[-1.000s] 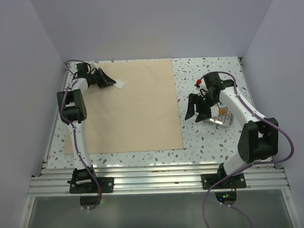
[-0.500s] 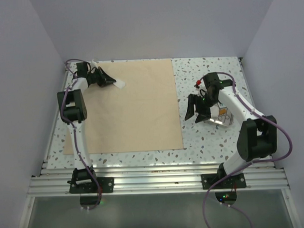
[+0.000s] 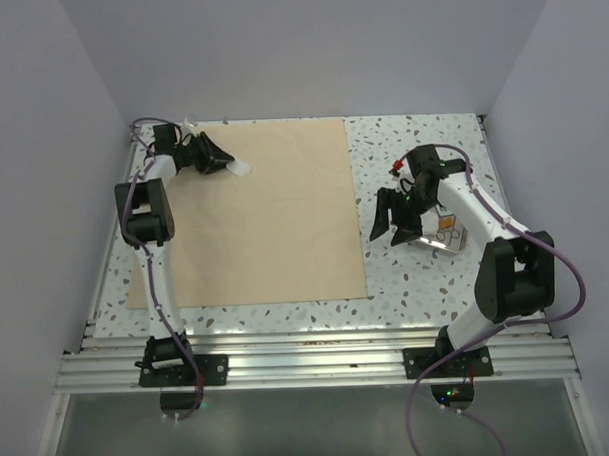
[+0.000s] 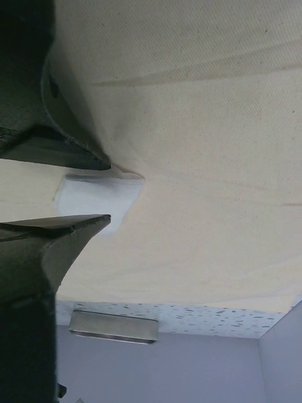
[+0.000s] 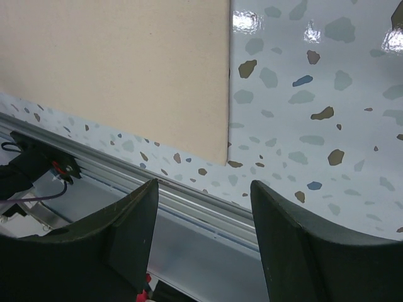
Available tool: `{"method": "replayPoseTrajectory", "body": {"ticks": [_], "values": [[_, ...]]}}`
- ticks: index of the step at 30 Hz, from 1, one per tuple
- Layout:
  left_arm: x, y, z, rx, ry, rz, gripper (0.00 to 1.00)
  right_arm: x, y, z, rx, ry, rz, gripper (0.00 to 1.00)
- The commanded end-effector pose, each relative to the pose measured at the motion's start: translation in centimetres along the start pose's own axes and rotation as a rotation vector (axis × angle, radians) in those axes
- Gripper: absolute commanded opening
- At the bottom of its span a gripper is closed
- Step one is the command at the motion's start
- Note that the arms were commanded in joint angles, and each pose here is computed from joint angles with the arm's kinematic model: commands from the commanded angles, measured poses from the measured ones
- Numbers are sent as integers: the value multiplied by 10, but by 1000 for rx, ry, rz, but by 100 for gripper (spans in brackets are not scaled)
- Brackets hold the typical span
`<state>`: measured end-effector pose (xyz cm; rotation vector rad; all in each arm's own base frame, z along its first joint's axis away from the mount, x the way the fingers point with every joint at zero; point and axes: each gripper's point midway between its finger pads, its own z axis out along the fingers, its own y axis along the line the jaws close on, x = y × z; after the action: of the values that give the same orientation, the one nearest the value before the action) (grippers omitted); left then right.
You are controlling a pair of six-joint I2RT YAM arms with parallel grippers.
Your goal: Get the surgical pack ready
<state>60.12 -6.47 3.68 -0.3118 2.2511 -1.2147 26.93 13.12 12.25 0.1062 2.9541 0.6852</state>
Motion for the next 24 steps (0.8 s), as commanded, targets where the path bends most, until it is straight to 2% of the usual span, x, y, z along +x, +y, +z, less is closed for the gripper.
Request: {"method": "replayPoseTrajectory", "body": {"ticks": [1,9,16,19,24], "values": [[-35,-24,-21,-38,-96,84,40,-3,6,-5,-28,-23,-1,64],[-58,-44,-51,-126,-203,112,41,0,8,-5,-42,-31,-11,64],[-21,-22,-57,-196,-182,-41,42,1,8,-4,-54,-34,-17,64],[-2,-15,-52,-180,-150,-127,43,3,8,-3,-57,-28,-20,64],[10,-22,-43,-140,-167,-176,45,3,8,-1,-59,-24,-18,64]]}}
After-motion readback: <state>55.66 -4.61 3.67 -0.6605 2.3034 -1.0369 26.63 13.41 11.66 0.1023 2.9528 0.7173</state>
